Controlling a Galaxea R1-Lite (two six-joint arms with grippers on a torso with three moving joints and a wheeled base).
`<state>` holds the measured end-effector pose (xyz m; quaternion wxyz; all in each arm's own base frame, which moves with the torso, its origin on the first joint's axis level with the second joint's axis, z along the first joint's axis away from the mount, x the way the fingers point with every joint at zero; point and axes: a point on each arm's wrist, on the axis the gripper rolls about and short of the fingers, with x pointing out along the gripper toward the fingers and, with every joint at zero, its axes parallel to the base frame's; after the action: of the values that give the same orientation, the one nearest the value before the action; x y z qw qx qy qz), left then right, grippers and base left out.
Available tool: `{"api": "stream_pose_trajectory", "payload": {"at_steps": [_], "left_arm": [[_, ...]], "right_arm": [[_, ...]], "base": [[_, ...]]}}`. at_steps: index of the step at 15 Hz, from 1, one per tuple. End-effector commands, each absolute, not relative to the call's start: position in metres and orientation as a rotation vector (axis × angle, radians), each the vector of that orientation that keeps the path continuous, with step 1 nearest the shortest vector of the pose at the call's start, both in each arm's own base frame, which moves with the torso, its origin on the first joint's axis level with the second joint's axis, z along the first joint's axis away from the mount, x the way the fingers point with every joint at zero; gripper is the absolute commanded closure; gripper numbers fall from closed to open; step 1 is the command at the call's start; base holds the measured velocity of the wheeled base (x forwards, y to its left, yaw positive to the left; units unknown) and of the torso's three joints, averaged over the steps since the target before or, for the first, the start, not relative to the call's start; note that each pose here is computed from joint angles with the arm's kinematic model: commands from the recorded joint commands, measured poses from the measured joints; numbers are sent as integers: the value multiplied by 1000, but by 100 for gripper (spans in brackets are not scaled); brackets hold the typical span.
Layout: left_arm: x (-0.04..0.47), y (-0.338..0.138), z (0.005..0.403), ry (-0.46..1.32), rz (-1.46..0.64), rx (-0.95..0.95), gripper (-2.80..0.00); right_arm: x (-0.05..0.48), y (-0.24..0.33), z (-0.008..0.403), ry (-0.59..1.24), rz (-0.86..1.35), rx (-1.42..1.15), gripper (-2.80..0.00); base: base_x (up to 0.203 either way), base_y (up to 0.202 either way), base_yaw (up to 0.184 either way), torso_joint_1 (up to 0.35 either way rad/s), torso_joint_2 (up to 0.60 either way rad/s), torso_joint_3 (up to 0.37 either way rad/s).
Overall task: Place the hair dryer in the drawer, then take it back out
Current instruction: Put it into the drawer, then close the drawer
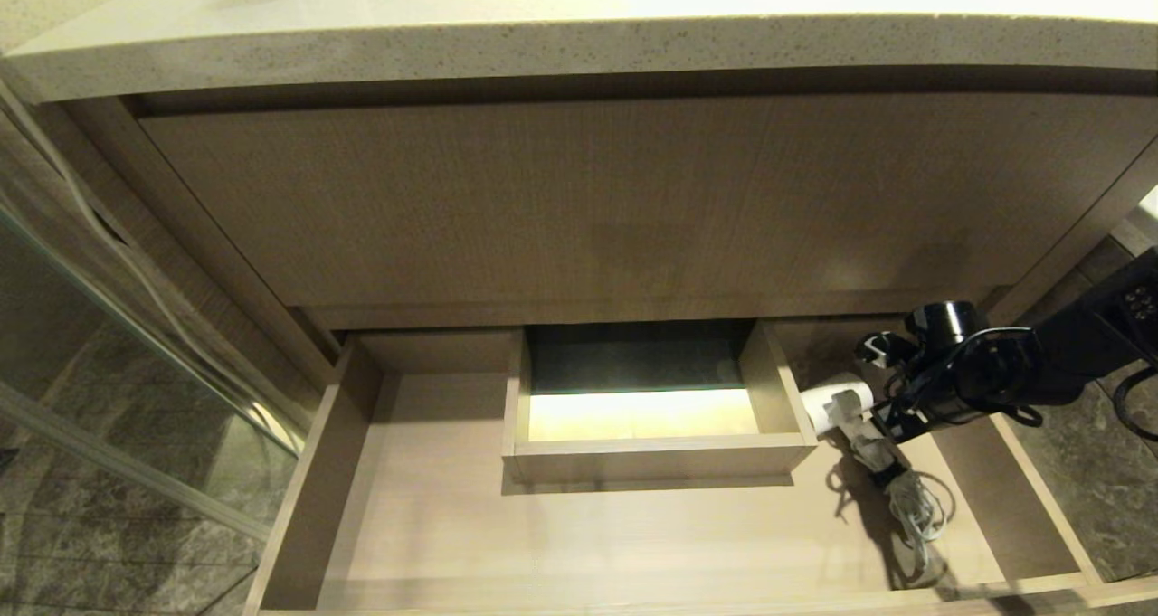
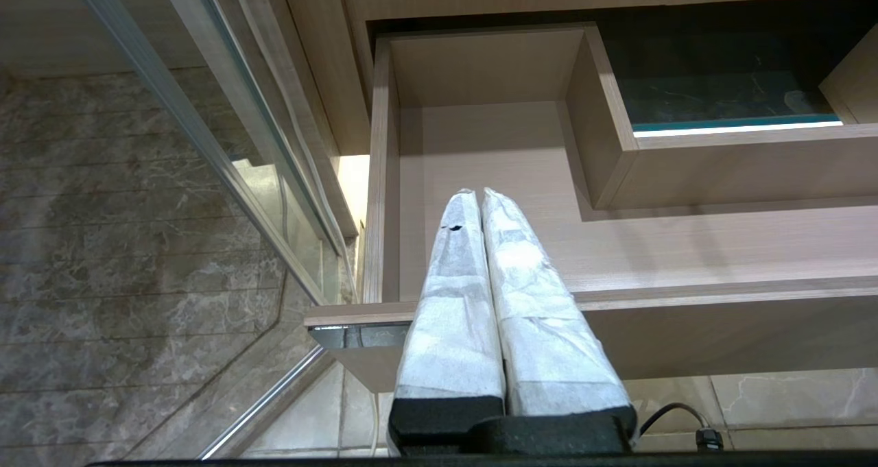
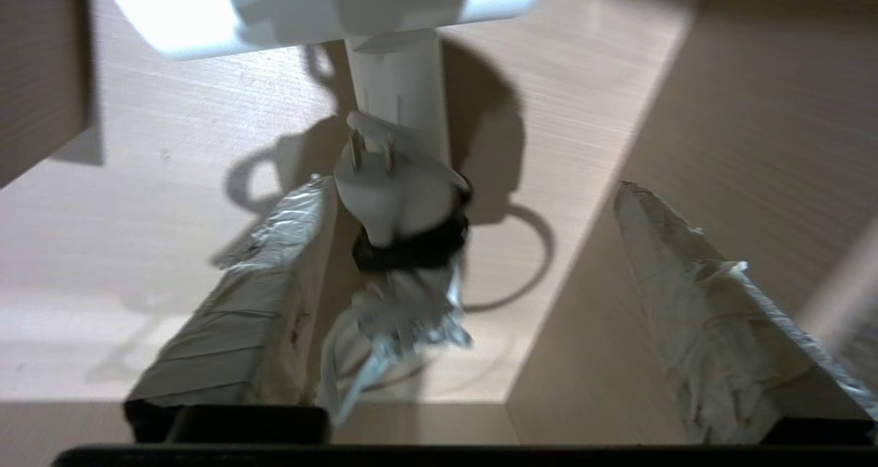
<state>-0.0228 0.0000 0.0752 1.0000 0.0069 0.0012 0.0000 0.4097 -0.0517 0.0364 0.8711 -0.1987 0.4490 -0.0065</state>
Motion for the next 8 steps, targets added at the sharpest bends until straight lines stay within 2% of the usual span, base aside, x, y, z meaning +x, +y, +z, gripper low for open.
{"api": "stream_pose_trajectory", "payload": {"at_steps": [1,2,3,8], "left_arm": [[-23,0,75,3,0,14,0],[-23,0,75,3,0,14,0],[-23,0,75,3,0,14,0],[-23,0,75,3,0,14,0]], "right_arm": [[394,-50,74,872,-32,-423,-280],[386,-50,82,865,-34,-423,-280],[378,-49,88,866,-35,-422,0],[327,-42,134,790,-50,-435,0]], "base": [[0,0,0,0,0,0],[0,0,0,0,0,0],[0,0,0,0,0,0],[0,0,0,0,0,0]]}}
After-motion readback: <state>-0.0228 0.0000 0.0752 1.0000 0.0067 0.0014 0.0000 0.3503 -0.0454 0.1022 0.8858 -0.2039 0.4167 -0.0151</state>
